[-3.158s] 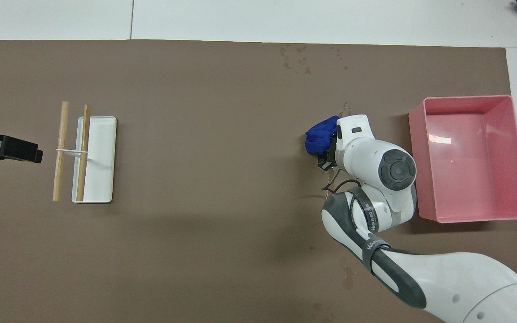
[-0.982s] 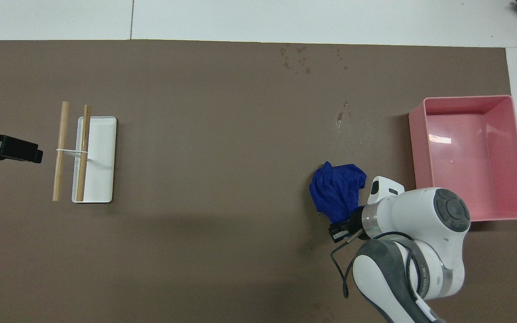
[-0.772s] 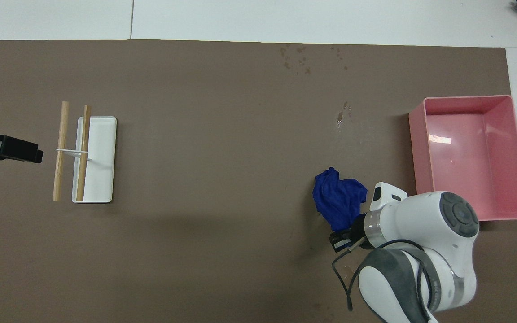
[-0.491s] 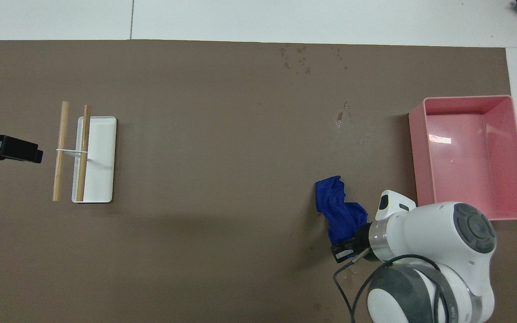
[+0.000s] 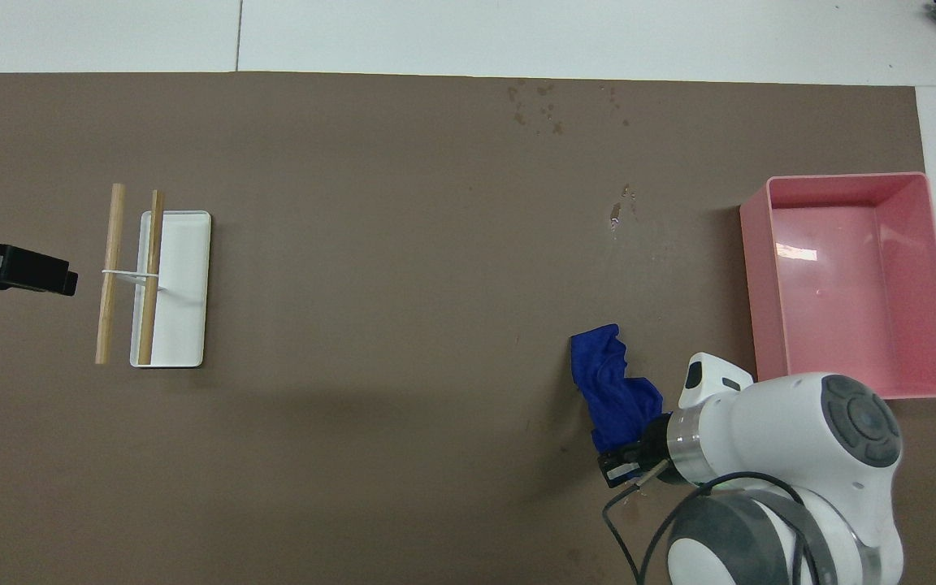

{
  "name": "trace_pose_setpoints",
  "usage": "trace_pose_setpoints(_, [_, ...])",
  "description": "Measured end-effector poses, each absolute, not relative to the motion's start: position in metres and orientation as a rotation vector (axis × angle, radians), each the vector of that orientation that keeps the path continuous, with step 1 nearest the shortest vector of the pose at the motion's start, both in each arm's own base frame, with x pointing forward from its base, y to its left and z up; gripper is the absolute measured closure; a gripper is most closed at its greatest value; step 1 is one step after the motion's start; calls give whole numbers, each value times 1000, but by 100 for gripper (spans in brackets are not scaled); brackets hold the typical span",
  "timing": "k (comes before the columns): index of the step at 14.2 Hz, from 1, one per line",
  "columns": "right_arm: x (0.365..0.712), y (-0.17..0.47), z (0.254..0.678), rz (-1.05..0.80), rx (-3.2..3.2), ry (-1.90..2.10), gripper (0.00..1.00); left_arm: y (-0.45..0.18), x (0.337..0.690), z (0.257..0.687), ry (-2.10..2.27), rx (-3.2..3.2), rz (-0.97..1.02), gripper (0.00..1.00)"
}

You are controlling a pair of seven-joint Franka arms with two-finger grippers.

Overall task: Wipe water with towel using both arms
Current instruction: 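Rub the towel back and forth over the streak's nearer end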

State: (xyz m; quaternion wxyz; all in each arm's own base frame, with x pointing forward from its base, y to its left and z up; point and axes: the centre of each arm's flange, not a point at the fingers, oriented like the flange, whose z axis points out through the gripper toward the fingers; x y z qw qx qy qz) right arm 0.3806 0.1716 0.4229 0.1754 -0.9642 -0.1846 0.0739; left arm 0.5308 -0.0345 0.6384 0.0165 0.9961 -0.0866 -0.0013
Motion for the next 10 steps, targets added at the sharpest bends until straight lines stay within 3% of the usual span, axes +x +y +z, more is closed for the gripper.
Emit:
trace_pose_setpoints(5, [376,173,487,239,-2710,-514,93,-35,531,638,-269,3097,-4,0])
trace_pose_setpoints(10, [390,161,505,196,-2745,-510,93,-35,531,638,-269,3097,-4,0])
